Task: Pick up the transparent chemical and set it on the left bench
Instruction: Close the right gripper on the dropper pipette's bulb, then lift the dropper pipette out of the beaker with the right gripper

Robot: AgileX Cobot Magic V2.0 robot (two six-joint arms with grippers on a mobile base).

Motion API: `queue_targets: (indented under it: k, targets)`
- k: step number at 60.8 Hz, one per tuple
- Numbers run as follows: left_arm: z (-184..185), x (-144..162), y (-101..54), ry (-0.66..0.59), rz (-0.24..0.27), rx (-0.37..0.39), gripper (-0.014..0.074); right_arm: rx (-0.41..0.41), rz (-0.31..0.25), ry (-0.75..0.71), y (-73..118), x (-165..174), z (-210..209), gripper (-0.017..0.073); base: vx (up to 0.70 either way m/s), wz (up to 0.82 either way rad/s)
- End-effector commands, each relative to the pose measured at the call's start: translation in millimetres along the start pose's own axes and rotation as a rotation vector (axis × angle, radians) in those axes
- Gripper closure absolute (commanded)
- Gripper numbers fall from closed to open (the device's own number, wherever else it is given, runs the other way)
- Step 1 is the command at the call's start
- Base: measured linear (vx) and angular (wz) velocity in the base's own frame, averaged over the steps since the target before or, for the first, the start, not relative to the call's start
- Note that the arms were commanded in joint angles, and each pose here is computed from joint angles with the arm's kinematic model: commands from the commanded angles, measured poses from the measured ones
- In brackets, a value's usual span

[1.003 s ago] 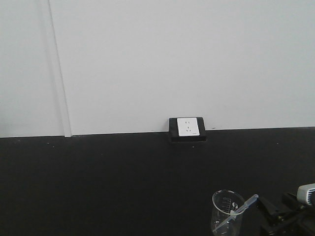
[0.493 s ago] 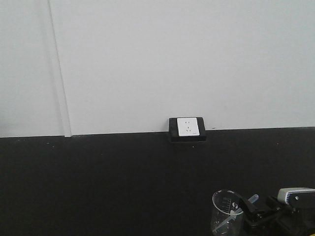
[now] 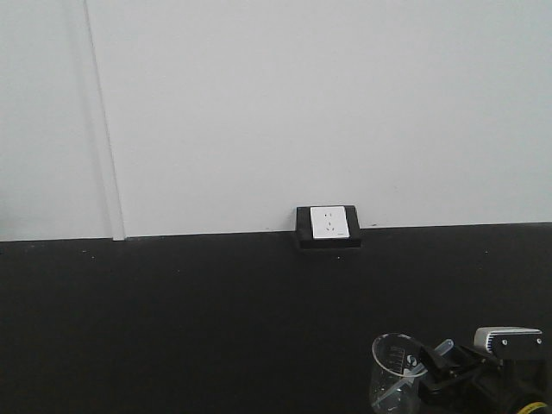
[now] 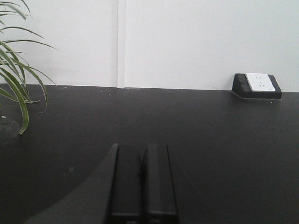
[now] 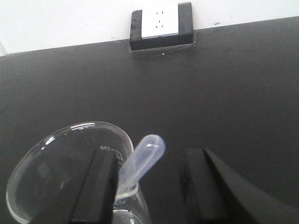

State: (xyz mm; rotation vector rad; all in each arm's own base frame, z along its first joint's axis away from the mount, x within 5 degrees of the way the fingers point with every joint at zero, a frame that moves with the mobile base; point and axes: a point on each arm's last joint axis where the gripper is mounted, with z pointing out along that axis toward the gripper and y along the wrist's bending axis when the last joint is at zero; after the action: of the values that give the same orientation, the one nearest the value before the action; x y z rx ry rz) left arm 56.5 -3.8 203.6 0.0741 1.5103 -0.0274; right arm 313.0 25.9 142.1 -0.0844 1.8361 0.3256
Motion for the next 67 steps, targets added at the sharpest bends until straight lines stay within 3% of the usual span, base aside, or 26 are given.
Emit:
queue_targets:
  k: [1, 11, 20, 36, 53, 67]
  targets:
    - [-1, -3, 0.1, -0.081, -0.009, -0.002, 0.0597, -0.032, -0.015, -0.155, 4.5, -26, -1, 0.0277, 0.0, 0.0]
    - [-1, -3, 0.1, -0.081, -0.009, -0.002, 0.0597, -0.051, -0.018, -0.199, 6.3, -30, -2, 0.0426, 0.0, 0.0]
    - [-1, -3, 0.1, -0.081, -0.009, -0.002, 0.0597, -0.104, -0.073, -0.213, 14.5, -41, -9, 0.0567, 0.0, 0.0]
    - [-1, -3, 0.1, -0.081, -0.009, -0.002, 0.0597, -0.131, -0.131, -0.307, 32.2, -68, -56, 0.0566, 0.0, 0.0]
    - [-1, -3, 0.1, -0.081, -0.009, -0.002, 0.0597, -0.144, -0.194, -0.385, 56.5, -59, -147, 0.0566, 0.0, 0.0]
    - [-1, -3, 0.1, -0.081, -0.009, -0.002, 0.0597, -0.112, -0.211, -0.39, 62.0, -39, -185, 0.0566, 0.0, 0.0]
